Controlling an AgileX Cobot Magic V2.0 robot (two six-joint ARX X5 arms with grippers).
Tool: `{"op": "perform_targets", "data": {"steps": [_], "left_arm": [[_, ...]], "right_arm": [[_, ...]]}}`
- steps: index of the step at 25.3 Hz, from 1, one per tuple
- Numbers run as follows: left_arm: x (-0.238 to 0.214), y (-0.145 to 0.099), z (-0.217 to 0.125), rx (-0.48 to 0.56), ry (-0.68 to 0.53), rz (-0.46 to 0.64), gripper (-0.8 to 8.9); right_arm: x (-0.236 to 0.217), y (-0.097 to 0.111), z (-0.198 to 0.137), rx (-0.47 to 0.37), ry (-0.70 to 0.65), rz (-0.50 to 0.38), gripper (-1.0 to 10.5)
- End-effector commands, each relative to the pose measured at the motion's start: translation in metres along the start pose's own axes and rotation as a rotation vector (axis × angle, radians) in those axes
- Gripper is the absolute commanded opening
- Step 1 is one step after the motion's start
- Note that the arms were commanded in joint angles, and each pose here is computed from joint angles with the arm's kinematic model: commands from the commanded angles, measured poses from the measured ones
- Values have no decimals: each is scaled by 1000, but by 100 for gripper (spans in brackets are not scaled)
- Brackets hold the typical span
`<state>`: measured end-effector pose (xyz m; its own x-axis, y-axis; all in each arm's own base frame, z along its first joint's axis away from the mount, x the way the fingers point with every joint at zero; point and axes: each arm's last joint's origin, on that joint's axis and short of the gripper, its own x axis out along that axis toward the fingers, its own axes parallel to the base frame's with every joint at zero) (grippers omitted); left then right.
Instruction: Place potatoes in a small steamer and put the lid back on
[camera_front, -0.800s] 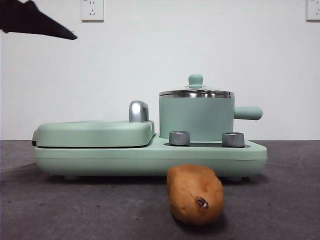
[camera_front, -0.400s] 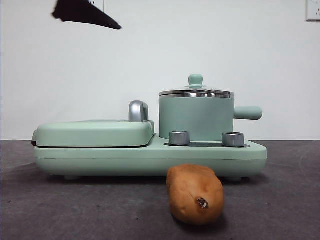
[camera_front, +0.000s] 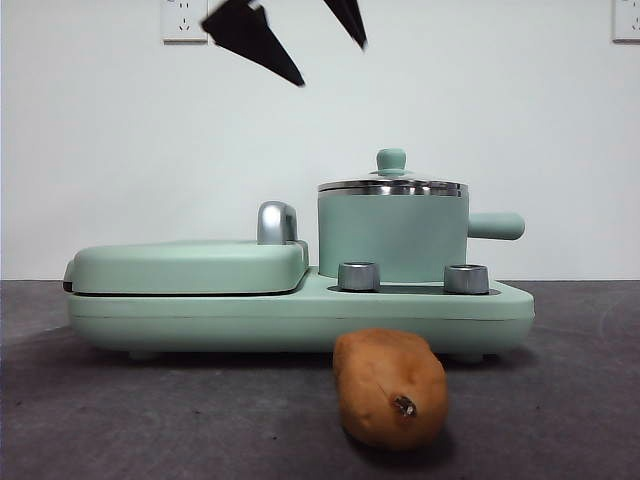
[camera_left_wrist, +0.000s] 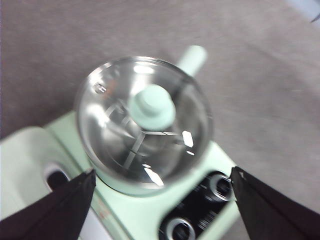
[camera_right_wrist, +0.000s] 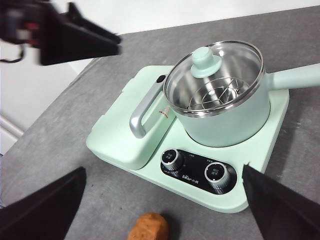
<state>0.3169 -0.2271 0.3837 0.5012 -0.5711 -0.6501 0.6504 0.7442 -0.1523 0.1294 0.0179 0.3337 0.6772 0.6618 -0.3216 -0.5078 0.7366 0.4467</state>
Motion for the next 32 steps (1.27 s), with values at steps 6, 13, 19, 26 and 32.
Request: {"op": "perform_targets", "data": {"steps": [6,13,19,26,32], "left_arm": [[51,-18,29,85,-50,86,436],[98,-19,22,56,-43,85,435],[120,-18,14,39,-12,83,435],[123,-23,12,35,3,77,294],[122,-22,11,35,15,79,183]], "right_arm": [[-2,3,4,-16,-14,8,499],[-1,4,4,-16,-9,17,499],[-1,4,4,-17,-8,19,499],[-1,4,4,-17,-8,19,498],[-1,4,4,-17,-8,19,498]]}}
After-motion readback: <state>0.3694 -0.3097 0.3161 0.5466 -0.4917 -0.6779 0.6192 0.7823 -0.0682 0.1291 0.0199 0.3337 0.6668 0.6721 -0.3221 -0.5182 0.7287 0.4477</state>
